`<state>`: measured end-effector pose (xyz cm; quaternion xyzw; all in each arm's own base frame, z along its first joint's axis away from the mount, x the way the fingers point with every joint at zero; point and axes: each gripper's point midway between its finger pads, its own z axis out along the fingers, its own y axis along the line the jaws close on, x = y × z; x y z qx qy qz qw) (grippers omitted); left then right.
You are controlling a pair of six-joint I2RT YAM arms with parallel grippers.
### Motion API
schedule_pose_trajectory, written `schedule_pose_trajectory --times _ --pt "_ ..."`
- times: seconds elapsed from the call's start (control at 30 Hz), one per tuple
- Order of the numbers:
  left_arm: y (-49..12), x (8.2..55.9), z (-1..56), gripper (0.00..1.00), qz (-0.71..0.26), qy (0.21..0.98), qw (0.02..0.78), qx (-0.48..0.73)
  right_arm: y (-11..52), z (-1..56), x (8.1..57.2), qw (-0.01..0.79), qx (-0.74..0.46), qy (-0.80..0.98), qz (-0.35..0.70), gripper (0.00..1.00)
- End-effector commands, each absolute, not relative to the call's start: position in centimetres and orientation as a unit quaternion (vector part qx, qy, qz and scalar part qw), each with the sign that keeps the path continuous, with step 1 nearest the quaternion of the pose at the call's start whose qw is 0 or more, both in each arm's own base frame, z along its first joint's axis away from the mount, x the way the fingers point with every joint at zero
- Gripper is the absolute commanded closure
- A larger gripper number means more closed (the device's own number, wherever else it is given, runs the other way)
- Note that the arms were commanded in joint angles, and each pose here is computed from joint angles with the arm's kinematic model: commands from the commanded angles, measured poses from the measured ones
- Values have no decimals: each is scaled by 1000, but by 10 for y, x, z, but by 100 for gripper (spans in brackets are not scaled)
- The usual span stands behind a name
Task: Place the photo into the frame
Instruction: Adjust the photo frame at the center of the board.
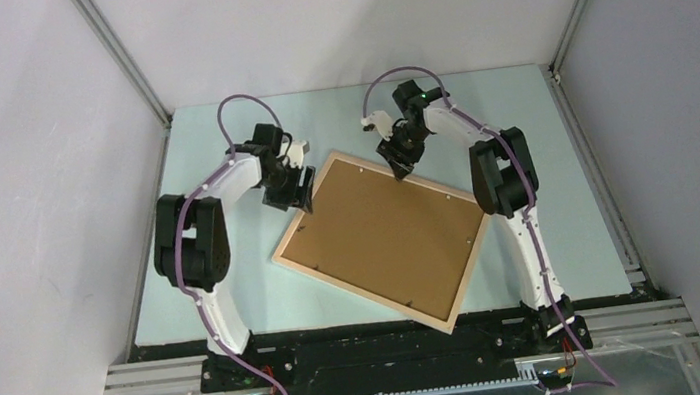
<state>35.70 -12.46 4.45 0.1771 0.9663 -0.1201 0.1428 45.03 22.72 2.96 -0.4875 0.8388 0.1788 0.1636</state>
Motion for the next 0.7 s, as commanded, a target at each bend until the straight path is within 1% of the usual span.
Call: schedule_pose_trajectory --times 0.0,0.03,0.07,0.13,0.17,0.27,0.3,0.33,0.37,0.4,0.43,0.47,0.5,0.53,0.6,0.63,0.67 --pt "-139 379 52 30 -149 960 160 173 213 67 464 214 -433 858 177 45" --pt "-142 381 52 32 -156 960 159 171 210 73 463 219 -426 860 176 41" --pt "-144 384 50 35 -159 960 158 170 203 76 464 221 -412 867 175 40" --pt "-147 387 49 38 -162 960 156 167 193 90 463 233 -392 873 173 36" --pt "-147 388 48 39 -163 960 155 166 188 88 459 230 -384 878 172 34" --pt "-151 391 44 43 -163 961 152 166 169 106 452 247 -349 888 169 31" --pt "-152 392 43 44 -163 961 152 166 164 101 446 240 -337 894 171 29" --pt "-153 394 41 45 -163 961 151 165 156 112 445 252 -327 895 168 29" --pt "-154 394 40 46 -163 961 150 163 151 106 437 243 -315 902 170 28" --pt "-154 396 38 47 -163 962 148 161 144 117 435 254 -305 903 166 27" --pt "-155 396 38 49 -165 963 147 157 136 106 422 235 -291 912 167 26" --pt "-156 396 36 50 -167 963 144 155 132 119 418 249 -288 910 165 25" --pt "-157 396 36 52 -168 963 144 155 124 111 408 238 -278 917 161 24" --pt "-158 395 34 54 -169 963 142 154 120 120 402 247 -275 916 157 24" --pt "-159 394 32 63 -172 963 138 154 108 109 374 227 -267 924 155 24" --pt "-159 393 32 72 -172 963 137 154 101 109 368 226 -261 926 154 23" --pt "-160 393 31 77 -174 964 136 148 96 107 354 221 -258 928 155 23"
